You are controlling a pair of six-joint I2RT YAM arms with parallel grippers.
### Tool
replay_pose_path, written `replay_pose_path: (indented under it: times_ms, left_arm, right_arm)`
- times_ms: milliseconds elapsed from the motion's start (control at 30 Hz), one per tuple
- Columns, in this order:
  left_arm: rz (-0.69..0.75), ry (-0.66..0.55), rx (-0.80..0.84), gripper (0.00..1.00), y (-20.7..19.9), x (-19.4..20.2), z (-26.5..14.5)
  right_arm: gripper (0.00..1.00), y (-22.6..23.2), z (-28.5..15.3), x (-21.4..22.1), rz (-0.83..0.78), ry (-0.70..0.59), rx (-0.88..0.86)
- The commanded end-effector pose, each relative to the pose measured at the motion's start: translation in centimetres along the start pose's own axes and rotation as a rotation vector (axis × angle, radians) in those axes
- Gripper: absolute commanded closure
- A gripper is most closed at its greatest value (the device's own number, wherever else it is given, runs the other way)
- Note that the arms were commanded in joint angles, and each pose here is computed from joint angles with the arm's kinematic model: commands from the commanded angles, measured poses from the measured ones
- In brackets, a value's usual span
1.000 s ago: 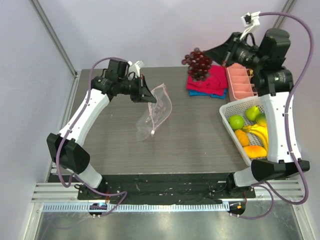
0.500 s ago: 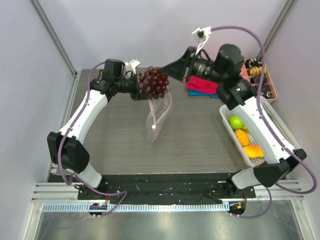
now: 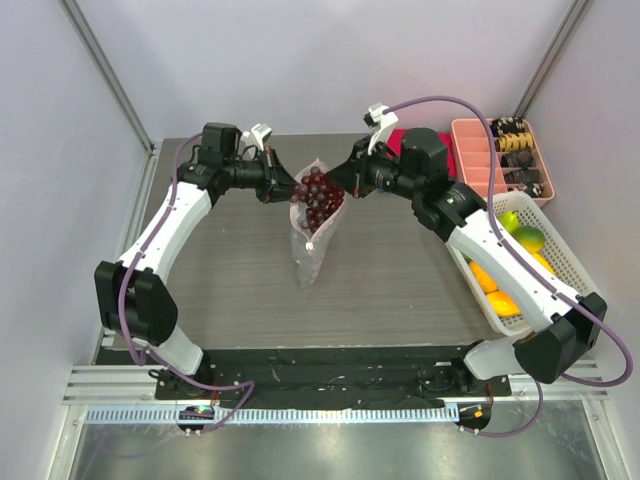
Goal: Place the food in the zip-top bag and seal the zipper
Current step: Place the fake fruit in the zipper food storage bag.
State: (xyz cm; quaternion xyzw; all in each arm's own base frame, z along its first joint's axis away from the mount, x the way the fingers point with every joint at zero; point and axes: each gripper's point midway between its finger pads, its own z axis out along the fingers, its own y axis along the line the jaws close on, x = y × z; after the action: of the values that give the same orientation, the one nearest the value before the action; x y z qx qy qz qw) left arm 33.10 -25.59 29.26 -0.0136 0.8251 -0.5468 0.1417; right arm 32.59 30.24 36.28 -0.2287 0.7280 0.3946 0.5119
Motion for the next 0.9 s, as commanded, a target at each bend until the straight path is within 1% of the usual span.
replay_pose_path:
  times_ms: [0,100,233,267,300,333,367,400,433,467,533,633,800,867]
  left_arm:
    - [0.035,0.000,0.069,1.00,-1.8,-0.3,-0.7]
    - [0.034,-0.007,0.073,1.00,-1.8,-0.5,-0.9]
    - [0.038,-0.008,0.075,1.00,-1.9,-0.5,-1.0]
    - [0.035,-0.007,0.074,1.00,-1.9,-0.5,-1.0]
    - [0.038,-0.007,0.076,1.00,-2.0,-0.5,-1.0]
    - [0.035,-0.006,0.077,1.00,-2.0,-0.5,-1.0]
    - [0.037,-0.004,0.079,1.00,-2.1,-0.5,-1.0]
    - [0.037,-0.002,0.082,1.00,-2.2,-0.5,-1.1]
    - [0.041,-0.006,0.084,1.00,-2.4,-0.5,-1.2]
    - [0.046,-0.005,0.087,1.00,-2.5,-0.4,-1.2]
    - [0.047,-0.005,0.089,1.00,-2.6,-0.4,-1.3]
    - [0.049,-0.005,0.090,1.00,-2.6,-0.3,-1.3]
    - [0.053,-0.009,0.079,1.00,-2.4,-0.3,-1.3]
    - [0.061,-0.021,0.063,1.00,-2.1,-0.4,-1.4]
  right_arm:
    - [0.99,0.7,-1.9,-2.0,-0.180,-0.066,0.067]
    - [0.99,0.7,-2.1,-1.7,-0.236,-0.048,0.114]
    - [0.99,1.6,-1.8,-1.2,-0.281,-0.024,0.112]
    - [0.92,2.1,-1.7,-0.8,-0.280,-0.007,0.085]
    - [0.82,2.5,-1.4,-0.5,-0.298,0.006,0.064]
    - [0.70,2.9,-1.4,-0.3,-0.294,0.013,0.042]
    - [0.44,3.2,-1.5,-0.2,-0.288,0.022,0.026]
    - [0.33,3.9,-1.7,-0.5,-0.285,0.018,-0.004]
    - [0.15,4.1,-1.8,-0.8,-0.286,0.014,-0.011]
    - [0.10,4.2,-2.0,-0.7,-0.284,0.023,-0.008]
    - [0.08,3.4,-2.2,-1.5,-0.255,0.013,0.054]
    - [0.10,1.1,-2.6,-0.8,-0.209,0.041,0.168]
    - [0.10,-0.6,-2.8,2.9,-0.127,0.143,0.223]
    - [0.12,-0.4,-2.4,3.9,-0.094,0.172,0.206]
